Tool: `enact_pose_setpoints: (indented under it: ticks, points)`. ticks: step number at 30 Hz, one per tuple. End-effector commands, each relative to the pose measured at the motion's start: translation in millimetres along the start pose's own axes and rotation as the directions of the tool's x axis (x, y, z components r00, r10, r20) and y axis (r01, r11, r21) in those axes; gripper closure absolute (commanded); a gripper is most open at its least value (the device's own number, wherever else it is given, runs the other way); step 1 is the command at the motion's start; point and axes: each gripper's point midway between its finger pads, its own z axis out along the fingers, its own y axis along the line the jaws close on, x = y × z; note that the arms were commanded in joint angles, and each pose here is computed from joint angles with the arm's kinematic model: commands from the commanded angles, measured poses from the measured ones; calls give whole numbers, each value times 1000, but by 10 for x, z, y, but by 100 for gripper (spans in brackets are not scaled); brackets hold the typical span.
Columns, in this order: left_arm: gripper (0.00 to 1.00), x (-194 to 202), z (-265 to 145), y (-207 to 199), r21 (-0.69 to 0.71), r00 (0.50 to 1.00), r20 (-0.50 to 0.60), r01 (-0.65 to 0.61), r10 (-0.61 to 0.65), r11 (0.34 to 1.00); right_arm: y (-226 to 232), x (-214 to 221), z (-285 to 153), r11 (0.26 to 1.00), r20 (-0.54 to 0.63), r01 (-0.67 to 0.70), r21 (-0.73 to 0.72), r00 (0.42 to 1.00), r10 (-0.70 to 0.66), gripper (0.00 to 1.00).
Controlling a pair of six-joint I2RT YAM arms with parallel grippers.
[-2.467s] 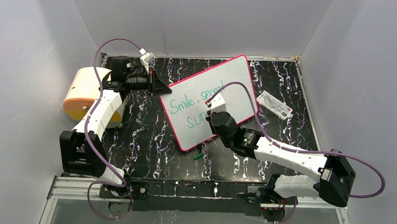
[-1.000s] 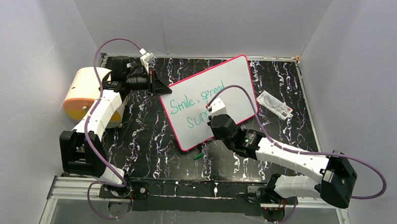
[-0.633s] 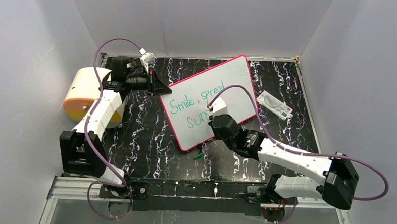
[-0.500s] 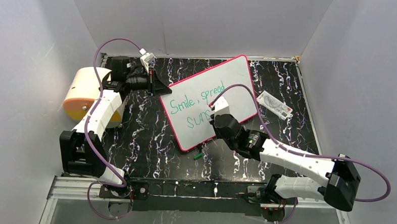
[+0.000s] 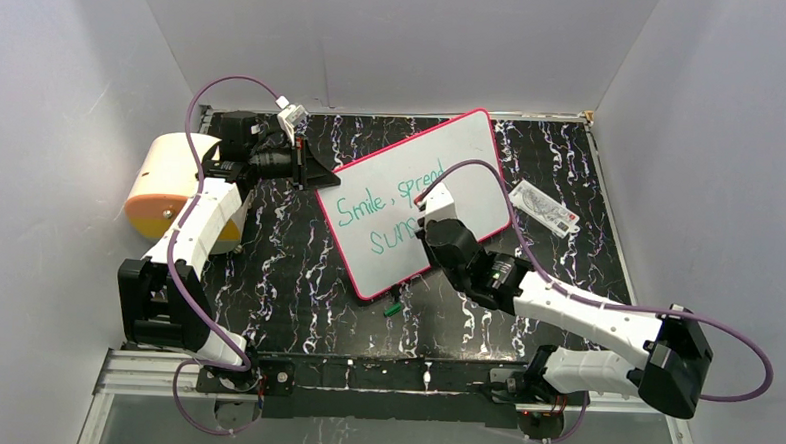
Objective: Write a sentence on the whiteboard
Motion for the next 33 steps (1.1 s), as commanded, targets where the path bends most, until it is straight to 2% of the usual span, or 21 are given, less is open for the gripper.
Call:
enact_pose_setpoints:
  ticks: [1, 16, 33]
  points:
    - [100, 255, 48, 105, -48, 997, -59, 46, -49, 998, -4, -469, -7, 999, 121, -47, 1, 992, 46, 100]
    - [100, 249, 45, 99, -47, 997, -58, 44, -47, 998, 14, -552, 113, 999, 130, -33, -13, 991, 35, 100]
    - [100, 249, 49, 107, -49, 997, -59, 47, -50, 998, 42, 78, 133, 999, -67, -19, -28, 998, 17, 100]
